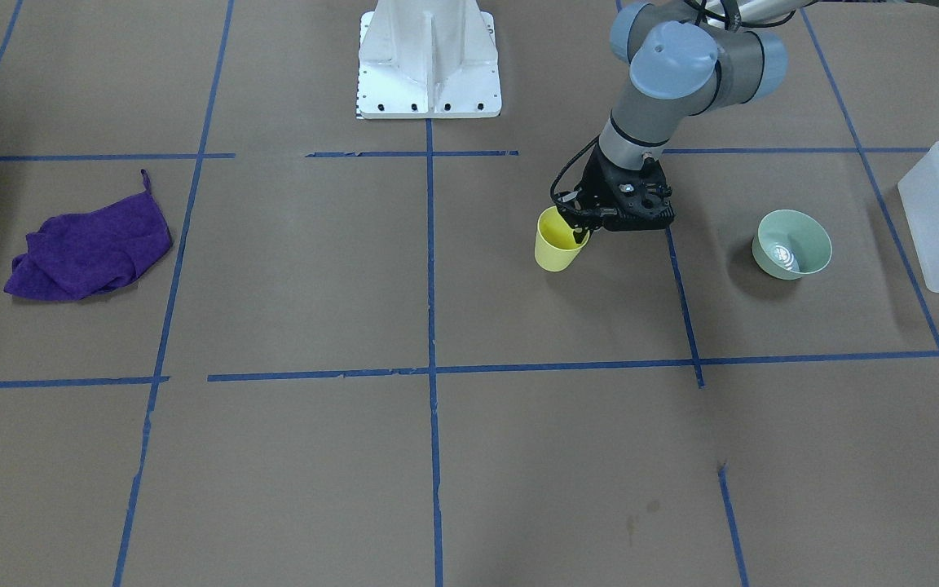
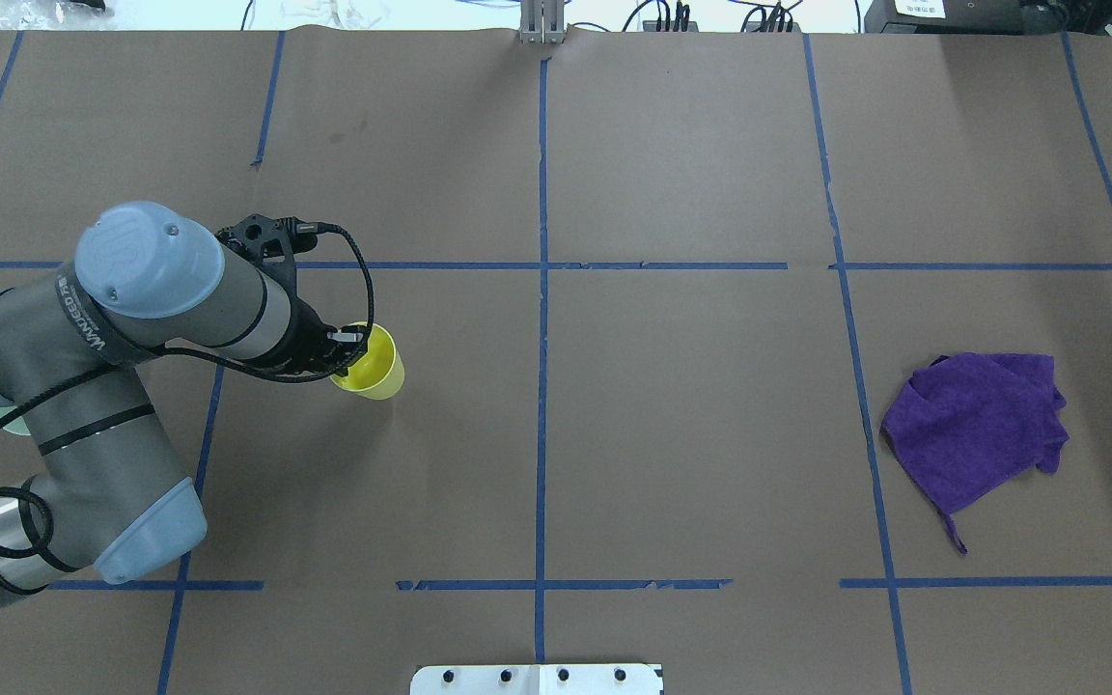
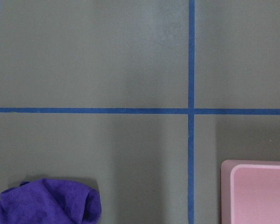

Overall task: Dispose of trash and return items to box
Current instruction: 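Lift the yellow cup toward the clear bin while the right gripper reaches the purple cloth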

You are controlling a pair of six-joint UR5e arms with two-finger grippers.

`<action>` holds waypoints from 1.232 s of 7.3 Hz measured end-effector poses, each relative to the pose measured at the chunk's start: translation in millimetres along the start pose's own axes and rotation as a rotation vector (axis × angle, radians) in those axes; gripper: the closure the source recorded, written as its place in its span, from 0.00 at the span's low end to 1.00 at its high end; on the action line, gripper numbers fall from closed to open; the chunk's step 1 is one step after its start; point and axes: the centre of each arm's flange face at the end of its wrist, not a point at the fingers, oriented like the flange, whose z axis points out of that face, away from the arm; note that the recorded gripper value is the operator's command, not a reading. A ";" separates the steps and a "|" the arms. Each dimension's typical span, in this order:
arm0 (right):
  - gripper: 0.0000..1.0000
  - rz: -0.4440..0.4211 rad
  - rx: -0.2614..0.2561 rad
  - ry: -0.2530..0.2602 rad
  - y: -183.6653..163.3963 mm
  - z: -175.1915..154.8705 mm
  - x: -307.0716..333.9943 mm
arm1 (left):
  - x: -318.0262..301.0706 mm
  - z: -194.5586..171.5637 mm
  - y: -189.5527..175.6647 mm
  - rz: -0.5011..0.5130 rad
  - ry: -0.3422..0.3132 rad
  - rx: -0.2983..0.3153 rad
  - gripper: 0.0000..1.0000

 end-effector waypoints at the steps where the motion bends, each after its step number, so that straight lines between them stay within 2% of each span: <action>1: 0.00 0.040 0.001 -0.008 0.9 -0.5 -12.9 | -0.1 -25.8 -11.2 0.003 -0.007 0.024 1.00; 3: 0.00 0.064 -0.011 0.020 13.7 19.2 -53.2 | -12.5 -79.1 -47.7 0.022 -0.030 0.070 1.00; 4: 0.00 0.062 0.004 0.047 31.5 40.8 -72.8 | -23.3 -103.1 -64.2 0.042 -0.044 0.088 1.00; 6: 0.00 0.072 0.049 0.070 72.2 92.2 -106.8 | -52.4 -151.1 -96.6 0.102 -0.077 0.140 1.00; 8: 0.00 0.043 0.044 0.125 99.4 147.8 -145.2 | -106.3 -211.0 -140.4 0.191 -0.128 0.189 1.00; 9: 0.00 0.023 0.050 0.136 102.5 169.2 -172.5 | -133.1 -234.0 -156.7 0.250 -0.168 0.200 1.00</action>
